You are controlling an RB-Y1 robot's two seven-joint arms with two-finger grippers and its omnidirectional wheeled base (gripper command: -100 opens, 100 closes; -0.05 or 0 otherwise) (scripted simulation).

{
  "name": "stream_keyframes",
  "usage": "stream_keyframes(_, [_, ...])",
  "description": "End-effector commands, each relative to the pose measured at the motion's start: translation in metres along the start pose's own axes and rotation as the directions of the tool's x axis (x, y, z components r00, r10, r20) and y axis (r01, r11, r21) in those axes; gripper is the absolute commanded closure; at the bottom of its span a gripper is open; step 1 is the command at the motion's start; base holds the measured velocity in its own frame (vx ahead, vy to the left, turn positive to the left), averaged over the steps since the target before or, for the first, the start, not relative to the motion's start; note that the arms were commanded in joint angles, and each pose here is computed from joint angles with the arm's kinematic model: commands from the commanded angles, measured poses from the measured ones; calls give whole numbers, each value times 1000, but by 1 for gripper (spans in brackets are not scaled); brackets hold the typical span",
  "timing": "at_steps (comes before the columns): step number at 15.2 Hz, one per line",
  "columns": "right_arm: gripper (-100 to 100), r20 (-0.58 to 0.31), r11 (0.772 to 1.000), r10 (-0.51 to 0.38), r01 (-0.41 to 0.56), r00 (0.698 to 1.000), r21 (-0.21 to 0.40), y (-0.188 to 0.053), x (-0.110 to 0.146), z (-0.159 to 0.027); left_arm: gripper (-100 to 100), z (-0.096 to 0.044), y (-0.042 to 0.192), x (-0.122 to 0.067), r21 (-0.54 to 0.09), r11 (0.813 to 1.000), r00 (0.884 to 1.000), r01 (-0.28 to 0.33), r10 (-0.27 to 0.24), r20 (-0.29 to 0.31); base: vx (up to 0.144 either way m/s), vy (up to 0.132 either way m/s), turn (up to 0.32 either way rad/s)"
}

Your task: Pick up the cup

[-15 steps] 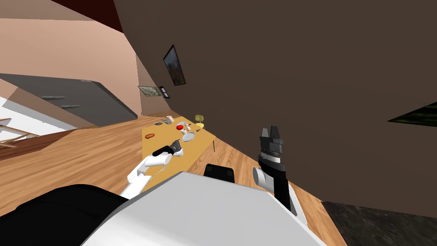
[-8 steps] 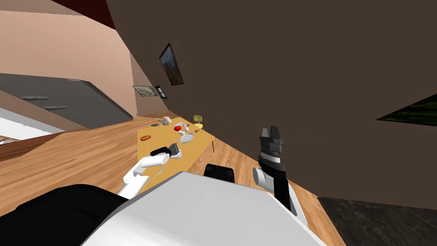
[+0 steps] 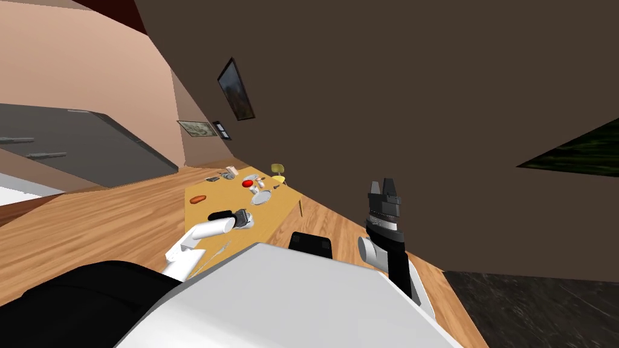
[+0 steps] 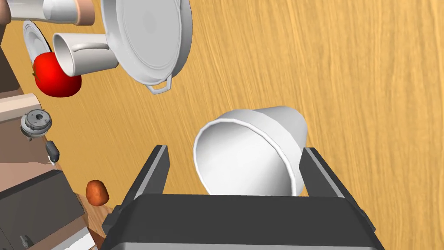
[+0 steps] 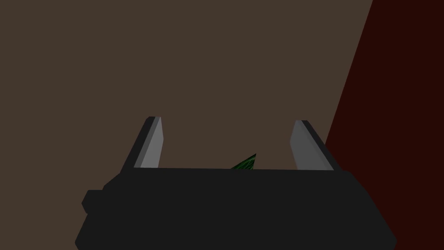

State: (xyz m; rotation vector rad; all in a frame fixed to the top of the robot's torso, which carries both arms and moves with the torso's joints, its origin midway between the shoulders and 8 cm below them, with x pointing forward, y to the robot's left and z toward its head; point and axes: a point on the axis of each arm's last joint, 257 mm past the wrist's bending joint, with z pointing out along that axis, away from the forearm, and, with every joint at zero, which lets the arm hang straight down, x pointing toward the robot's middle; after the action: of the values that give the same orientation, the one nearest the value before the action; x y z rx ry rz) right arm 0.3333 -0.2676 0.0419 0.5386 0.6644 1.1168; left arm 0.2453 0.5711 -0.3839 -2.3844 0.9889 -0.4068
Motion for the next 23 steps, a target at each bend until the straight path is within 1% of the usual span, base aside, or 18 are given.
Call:
stream_keyframes(1, [0,0,1000,0,0,1000,0,0,0,0,-100,1,9,-6,-38,999,1000,14,-14,19,18,6,-30])
stream_keyframes(2, [0,0,1000,0,0,1000,0,0,0,0,-100,2,16,-18,-71,996,998,53,-50,38,24,5,-77])
stream_keyframes(4, [0,0,1000,0,0,1000,0,0,0,0,-100,1,22,-20,-93,994,998,54,-49,49,24,7,-49])
stream_keyframes(5, [0,0,1000,0,0,1000,0,0,0,0,-100,1,30,-31,-128,987,994,92,-84,71,22,8,-56])
stream_keyframes(7, [0,0,1000,0,0,1000,0,0,0,0,-100,0,34,-33,-144,985,994,93,-83,78,23,10,-49])
stream_keyframes(8, [0,0,1000,0,0,1000,0,0,0,0,-100,-1,42,-43,-178,975,988,131,-114,100,24,8,-65])
stream_keyframes(9, [0,0,1000,0,0,1000,0,0,0,0,-100,-2,45,-44,-190,973,988,131,-113,106,26,11,-62])
stream_keyframes(10, [0,0,1000,0,0,1000,0,0,0,0,-100,-3,51,-52,-214,963,982,166,-142,124,31,15,-80])
stream_keyframes(11, [0,0,1000,0,0,1000,0,0,0,0,-100,-4,56,-53,-232,958,981,168,-140,133,30,16,-75])
stream_keyframes(12, [0,0,1000,0,0,1000,0,0,0,0,-100,-6,61,-60,-253,946,975,201,-167,150,30,16,-82])
stream_keyframes(14, [0,0,1000,0,0,1000,0,0,0,0,-100,-7,66,-62,-269,942,974,202,-164,158,23,14,-36])
stream_keyframes(15, [0,0,1000,0,0,1000,0,0,0,0,-100,-10,75,-69,-301,925,966,234,-186,180,20,12,-48])
stream_keyframes(16, [0,0,1000,0,0,1000,0,0,0,0,-100,-11,75,-69,-302,924,966,234,-185,181,18,13,-48])
stream_keyframes(17, [0,0,1000,0,0,1000,0,0,0,0,-100,-13,82,-74,-325,909,958,262,-205,199,22,15,-61])
stream_keyframes(18, [0,0,1000,0,0,1000,0,0,0,0,-100,-14,83,-74,-330,907,958,262,-204,201,24,17,-49])
stream_keyframes(19, [0,0,1000,0,0,1000,0,0,0,0,-100,-17,90,-79,-354,890,951,287,-219,219,25,17,-56])
stream_keyframes(20, [0,0,1000,0,0,1000,0,0,0,0,-100,-17,90,-79,-354,890,951,287,-219,219,23,17,-50])
stream_keyframes(23, [0,0,1000,0,0,1000,0,0,0,0,-100,-24,104,-88,-401,852,934,337,-249,256,24,18,-52])
